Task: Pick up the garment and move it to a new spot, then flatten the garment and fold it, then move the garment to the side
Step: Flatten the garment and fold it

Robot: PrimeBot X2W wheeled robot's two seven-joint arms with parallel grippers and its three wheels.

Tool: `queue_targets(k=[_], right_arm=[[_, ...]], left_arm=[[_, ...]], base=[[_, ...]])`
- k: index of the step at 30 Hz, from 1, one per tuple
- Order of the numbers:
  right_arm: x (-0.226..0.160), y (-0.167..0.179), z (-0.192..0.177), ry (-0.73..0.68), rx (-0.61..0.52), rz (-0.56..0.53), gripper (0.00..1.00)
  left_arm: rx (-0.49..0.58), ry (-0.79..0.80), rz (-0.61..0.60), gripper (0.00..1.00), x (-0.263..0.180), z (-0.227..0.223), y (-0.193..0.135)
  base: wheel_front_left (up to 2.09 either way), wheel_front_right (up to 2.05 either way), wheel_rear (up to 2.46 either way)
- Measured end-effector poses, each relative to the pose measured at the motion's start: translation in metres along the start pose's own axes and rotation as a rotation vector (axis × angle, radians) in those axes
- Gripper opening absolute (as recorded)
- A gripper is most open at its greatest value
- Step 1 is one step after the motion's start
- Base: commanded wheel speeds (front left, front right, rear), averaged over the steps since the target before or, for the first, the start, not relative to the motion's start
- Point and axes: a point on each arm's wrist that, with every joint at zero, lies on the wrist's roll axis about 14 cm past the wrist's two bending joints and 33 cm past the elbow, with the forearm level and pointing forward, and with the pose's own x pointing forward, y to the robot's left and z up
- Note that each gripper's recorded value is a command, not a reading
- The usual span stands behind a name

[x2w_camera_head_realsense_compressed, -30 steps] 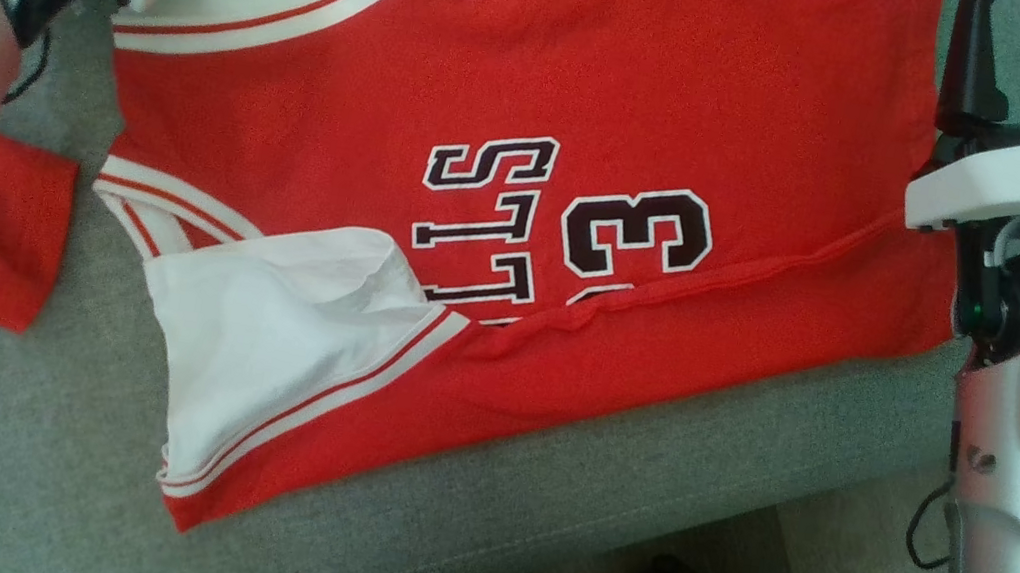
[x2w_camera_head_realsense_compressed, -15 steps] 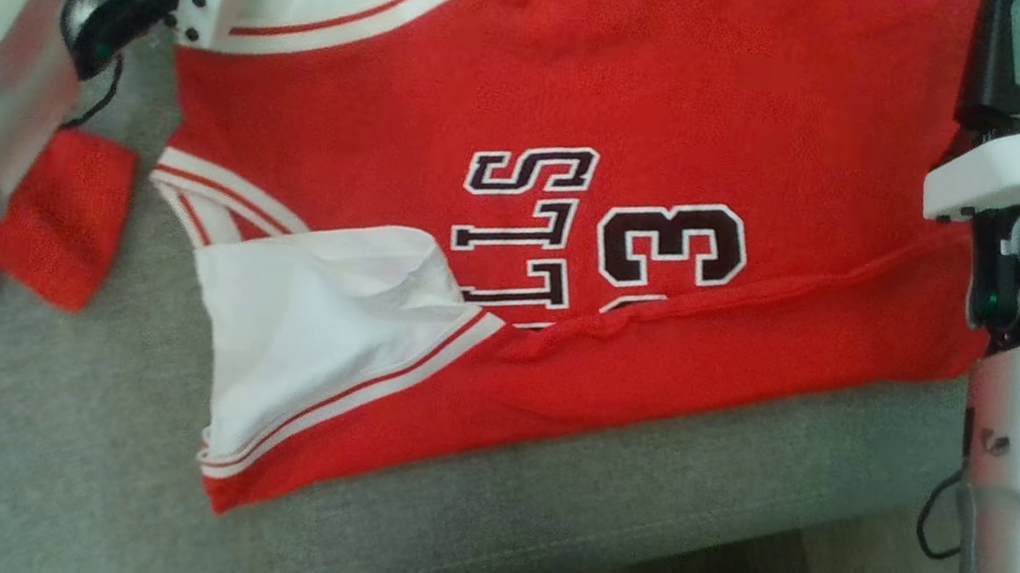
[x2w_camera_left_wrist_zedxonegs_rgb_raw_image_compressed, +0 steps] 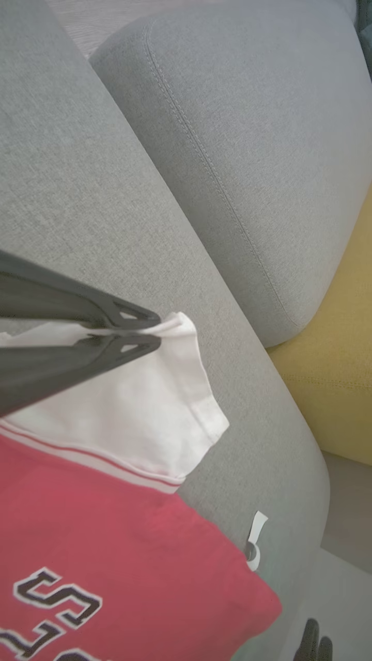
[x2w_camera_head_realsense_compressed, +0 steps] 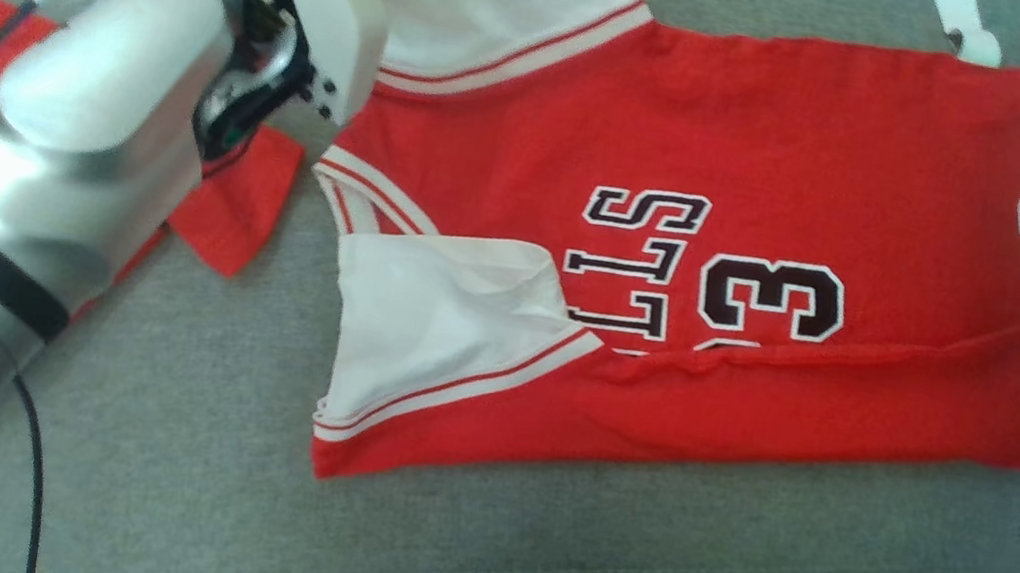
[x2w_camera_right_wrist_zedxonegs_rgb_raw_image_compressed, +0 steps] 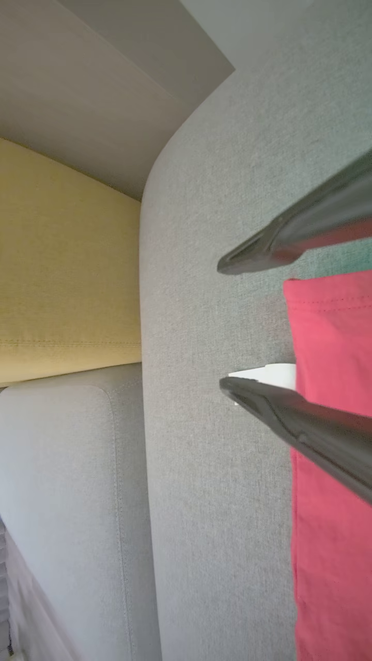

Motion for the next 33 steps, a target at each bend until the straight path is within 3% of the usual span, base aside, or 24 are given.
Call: queue_targets(k=[6, 15, 29, 30, 31, 33], right_arm=[[0.008, -0.006, -0.01, 0.073, -0.002, -0.016, 1.0], [0.011, -0.022, -0.054, 0.265, 0.01, -0.063, 1.0], [0.021, -0.019, -0.073, 0.365, -0.019, -0.063, 1.0], [0.021, -0.018, -0.072, 0.366, -0.016, -0.063, 0.53], [0.022, -0.018, -0.072, 0.369, -0.012, -0.062, 0.0], [0.023, -0.015, -0.071, 0.356, 0.0, -0.058, 0.0]], left_arm=[[0.009, -0.016, -0.013, 0.0, -0.012, 0.002, -0.007], [0.01, -0.008, -0.025, 0.0, -0.013, -0.001, -0.011], [0.006, 0.018, -0.019, 0.0, -0.011, -0.013, -0.007], [0.006, 0.021, -0.017, 0.0, -0.011, -0.013, -0.006], [0.007, 0.023, -0.016, 0.0, -0.011, -0.014, -0.006], [0.008, 0.025, -0.01, 0.0, -0.012, -0.014, -0.004]], base=[[0.0, 0.0, 0.0], [0.0, 0.0, 0.0], [0.0, 0.0, 0.0], [0.0, 0.0, 0.0], [0.0, 0.0, 0.0], [0.0, 0.0, 0.0]])
